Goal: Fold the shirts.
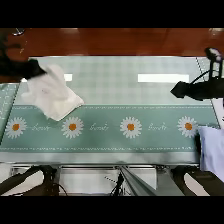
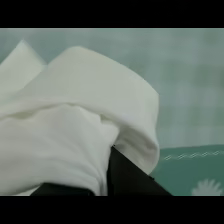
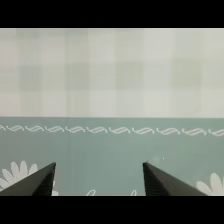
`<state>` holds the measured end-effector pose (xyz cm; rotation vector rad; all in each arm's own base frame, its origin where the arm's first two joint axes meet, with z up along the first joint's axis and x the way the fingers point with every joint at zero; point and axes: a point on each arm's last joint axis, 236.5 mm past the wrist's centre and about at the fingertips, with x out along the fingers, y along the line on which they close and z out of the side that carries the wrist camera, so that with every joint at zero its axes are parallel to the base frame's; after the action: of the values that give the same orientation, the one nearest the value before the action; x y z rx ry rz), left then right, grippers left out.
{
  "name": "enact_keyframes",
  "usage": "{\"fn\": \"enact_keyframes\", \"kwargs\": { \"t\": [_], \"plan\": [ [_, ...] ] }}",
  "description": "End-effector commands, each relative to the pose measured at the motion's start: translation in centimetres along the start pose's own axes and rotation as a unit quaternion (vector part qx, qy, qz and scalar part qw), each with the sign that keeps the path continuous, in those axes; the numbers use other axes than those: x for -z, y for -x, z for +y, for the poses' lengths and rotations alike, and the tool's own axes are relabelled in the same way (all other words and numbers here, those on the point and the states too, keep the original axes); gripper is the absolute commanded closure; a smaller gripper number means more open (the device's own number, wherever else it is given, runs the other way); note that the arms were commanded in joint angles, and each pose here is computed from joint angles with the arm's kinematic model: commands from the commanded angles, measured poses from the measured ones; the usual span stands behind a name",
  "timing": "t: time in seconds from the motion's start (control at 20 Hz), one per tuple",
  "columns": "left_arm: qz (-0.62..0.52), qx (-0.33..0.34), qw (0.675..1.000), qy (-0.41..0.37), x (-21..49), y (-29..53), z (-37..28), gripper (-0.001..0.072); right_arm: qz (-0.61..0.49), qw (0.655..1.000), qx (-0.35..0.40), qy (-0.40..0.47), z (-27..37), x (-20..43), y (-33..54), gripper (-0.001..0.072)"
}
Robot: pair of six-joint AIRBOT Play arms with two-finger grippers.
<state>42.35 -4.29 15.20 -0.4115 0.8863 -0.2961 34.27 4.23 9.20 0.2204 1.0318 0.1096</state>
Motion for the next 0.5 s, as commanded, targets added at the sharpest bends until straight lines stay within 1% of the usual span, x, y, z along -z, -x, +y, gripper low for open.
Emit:
{"fn": "enact_keyframes", "kwargs": {
  "t": [0.0,0.2,0.3,0.45],
  "plan": [
    [-0.17,0.107,0.976,-0.085,-7.4,11.7,-11.7,0.0682,-0.071,0.997,-0.01,0.016,1.4,-1.9,5.2,0.0093],
    [-0.263,0.199,0.932,-0.151,-8.7,21.3,-21.3,0.0681,-0.163,0.985,-0.02,0.051,2.8,-2.5,11.2,0.0093],
    [-0.308,0.243,0.905,-0.163,-9.5,24.5,-25.0,0.0681,-0.202,0.977,-0.024,0.058,3.3,-2.3,14.0,0.0093],
    [-0.363,0.295,0.867,-0.173,-10.1,27.7,-29.3,0.0682,-0.232,0.97,-0.029,0.061,3.8,-1.5,16.6,0.0093]
  ]
}}
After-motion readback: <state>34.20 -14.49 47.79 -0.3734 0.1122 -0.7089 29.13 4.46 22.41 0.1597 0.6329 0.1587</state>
